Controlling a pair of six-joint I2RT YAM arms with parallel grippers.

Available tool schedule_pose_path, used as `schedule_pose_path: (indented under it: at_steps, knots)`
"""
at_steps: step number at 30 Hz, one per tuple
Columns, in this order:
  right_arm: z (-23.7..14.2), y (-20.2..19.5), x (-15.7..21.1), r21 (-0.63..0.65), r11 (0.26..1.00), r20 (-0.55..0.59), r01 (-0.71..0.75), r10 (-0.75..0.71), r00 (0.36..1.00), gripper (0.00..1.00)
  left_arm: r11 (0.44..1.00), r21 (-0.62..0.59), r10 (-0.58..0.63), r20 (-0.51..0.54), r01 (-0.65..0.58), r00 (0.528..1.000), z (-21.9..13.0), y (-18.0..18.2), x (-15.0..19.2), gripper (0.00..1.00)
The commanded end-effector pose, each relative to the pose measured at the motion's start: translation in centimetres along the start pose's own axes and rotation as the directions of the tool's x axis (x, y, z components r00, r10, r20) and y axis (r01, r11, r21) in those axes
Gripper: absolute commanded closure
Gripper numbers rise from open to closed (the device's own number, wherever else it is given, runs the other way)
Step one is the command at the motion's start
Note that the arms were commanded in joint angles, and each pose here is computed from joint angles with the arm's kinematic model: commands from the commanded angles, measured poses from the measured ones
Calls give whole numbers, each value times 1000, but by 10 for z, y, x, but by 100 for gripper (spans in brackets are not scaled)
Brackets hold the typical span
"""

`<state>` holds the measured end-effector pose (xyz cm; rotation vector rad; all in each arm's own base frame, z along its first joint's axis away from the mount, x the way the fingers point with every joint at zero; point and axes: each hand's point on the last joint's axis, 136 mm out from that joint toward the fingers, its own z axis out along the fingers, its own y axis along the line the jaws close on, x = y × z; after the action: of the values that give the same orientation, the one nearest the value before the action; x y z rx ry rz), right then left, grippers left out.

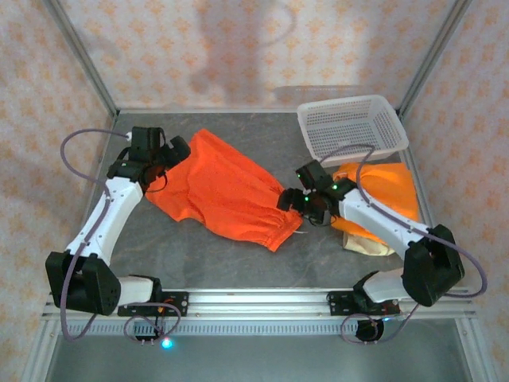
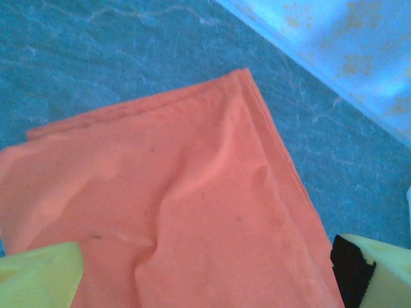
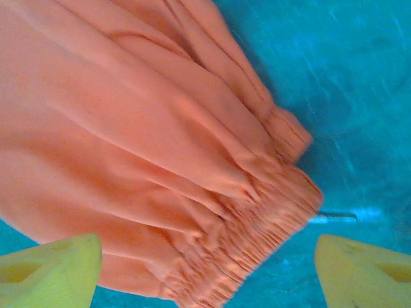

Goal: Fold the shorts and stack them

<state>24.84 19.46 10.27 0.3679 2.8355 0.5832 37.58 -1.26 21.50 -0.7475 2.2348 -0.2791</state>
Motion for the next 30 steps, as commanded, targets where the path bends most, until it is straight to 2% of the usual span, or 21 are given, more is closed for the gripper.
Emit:
schedule_pose_path:
  at_steps: [1,7,12,20,24,26,30]
  knots:
    - [22,-16,16,0,986,-31,-169,169,985,17,998,-59,29,-80,-34,996,11,16,32,0]
    - [37,-11,7,-59,974,5,-218,219,976,19,996,-52,63,-100,-68,993,14,12,45,0]
    - [56,-1,4,-98,965,-22,-241,240,970,20,996,-56,69,-103,-75,992,16,13,46,0]
    - [77,-10,13,-42,969,-76,-243,239,968,26,994,-70,78,-114,-87,990,20,16,49,0]
    - [82,-20,8,31,981,-51,-190,192,980,38,993,-73,82,-120,-91,989,22,16,51,0]
    - [85,-27,4,92,986,-51,-140,145,988,50,992,-78,87,-123,-97,989,23,17,51,0]
    - [90,-35,-2,157,985,-76,-68,80,994,64,990,-83,100,-122,-110,988,23,16,49,0]
